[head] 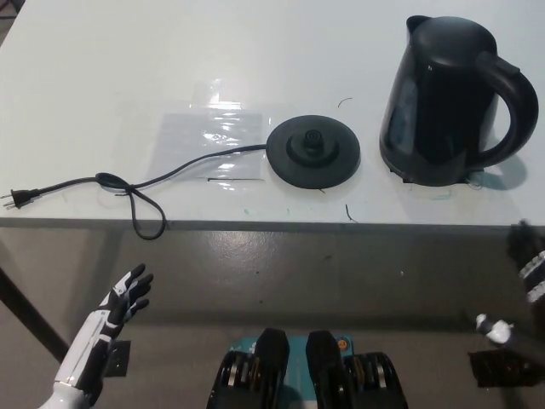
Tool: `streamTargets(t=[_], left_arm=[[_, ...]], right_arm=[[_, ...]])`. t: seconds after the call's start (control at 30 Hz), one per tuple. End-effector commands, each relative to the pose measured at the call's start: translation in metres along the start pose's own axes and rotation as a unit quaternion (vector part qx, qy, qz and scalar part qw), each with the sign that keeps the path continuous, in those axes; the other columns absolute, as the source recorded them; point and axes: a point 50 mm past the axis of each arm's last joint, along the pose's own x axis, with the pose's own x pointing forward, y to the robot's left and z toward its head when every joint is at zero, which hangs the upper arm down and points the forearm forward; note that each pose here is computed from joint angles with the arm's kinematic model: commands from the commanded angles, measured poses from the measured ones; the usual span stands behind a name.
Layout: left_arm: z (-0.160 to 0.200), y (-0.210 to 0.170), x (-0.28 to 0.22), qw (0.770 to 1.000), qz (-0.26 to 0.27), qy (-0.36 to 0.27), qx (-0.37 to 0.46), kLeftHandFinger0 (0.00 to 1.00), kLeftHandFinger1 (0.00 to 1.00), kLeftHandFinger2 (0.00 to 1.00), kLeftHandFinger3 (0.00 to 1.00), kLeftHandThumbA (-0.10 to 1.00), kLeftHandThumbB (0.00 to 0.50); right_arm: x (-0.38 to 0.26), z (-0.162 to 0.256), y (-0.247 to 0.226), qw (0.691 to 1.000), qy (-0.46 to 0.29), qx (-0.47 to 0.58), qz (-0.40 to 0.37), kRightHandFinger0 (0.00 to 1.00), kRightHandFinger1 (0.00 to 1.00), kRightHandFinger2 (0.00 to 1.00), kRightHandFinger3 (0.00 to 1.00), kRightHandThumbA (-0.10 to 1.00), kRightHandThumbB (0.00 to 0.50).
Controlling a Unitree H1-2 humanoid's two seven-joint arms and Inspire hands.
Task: A kettle and its base are kept separately on the desk infront of the robot and the robot uses its right hand to lift the kettle by its handle and places it on its base to align it correctly.
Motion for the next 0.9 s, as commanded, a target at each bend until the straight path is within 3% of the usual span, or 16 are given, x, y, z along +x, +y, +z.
streamTargets(t=[0.0,0.07,0.17,0.27,0.33,0.53,0.6,0.73,0.87], left_arm=[[0.018,-0.005,0.004,0.999,-0.013,-0.044,-0.003,1.00,1.00,1.00,1.00,1.00,0.207],[0.020,-0.008,0.004,0.999,-0.012,-0.048,-0.006,1.00,1.00,1.00,1.00,1.00,0.195],[0.022,-0.009,0.002,0.999,-0.014,-0.047,-0.005,1.00,1.00,1.00,1.00,1.00,0.205],[0.023,-0.011,0.001,0.999,-0.012,-0.051,-0.004,1.00,1.00,1.00,1.00,1.00,0.182],[0.022,-0.011,0.001,0.999,-0.011,-0.049,-0.007,1.00,1.00,1.00,1.00,1.00,0.161],[0.022,-0.007,0.008,0.999,-0.013,-0.048,-0.004,1.00,1.00,1.00,1.00,1.00,0.160],[0.020,-0.009,0.008,0.999,-0.011,-0.043,-0.007,1.00,1.00,1.00,1.00,1.00,0.185],[0.018,-0.007,0.007,0.999,-0.011,-0.041,0.000,1.00,1.00,1.00,1.00,1.00,0.184],[0.017,-0.006,0.009,0.999,-0.014,-0.039,-0.003,1.00,1.00,1.00,1.00,1.00,0.176]], right_arm=[[0.025,0.040,-0.021,0.998,-0.062,0.001,-0.009,1.00,1.00,1.00,1.00,0.96,0.363],[0.036,0.050,-0.029,0.997,-0.072,-0.005,-0.017,1.00,1.00,1.00,1.00,0.97,0.386],[0.053,0.057,-0.040,0.996,-0.090,-0.008,-0.026,1.00,1.00,1.00,1.00,0.97,0.353],[0.075,0.066,-0.055,0.995,-0.094,-0.022,-0.035,1.00,1.00,1.00,1.00,0.99,0.364],[0.090,0.069,-0.063,0.995,-0.092,-0.033,-0.037,1.00,1.00,1.00,1.00,1.00,0.341],[0.130,0.068,-0.068,0.995,-0.086,-0.020,-0.048,1.00,1.00,1.00,1.00,1.00,0.349],[0.144,0.068,-0.067,0.995,-0.083,-0.020,-0.047,1.00,1.00,1.00,1.00,0.99,0.363],[0.173,0.061,-0.057,0.997,-0.072,-0.022,-0.036,1.00,1.00,1.00,1.00,1.00,0.457],[0.190,0.059,-0.050,0.997,-0.071,-0.018,-0.030,1.00,1.00,1.00,1.00,1.00,0.446]])
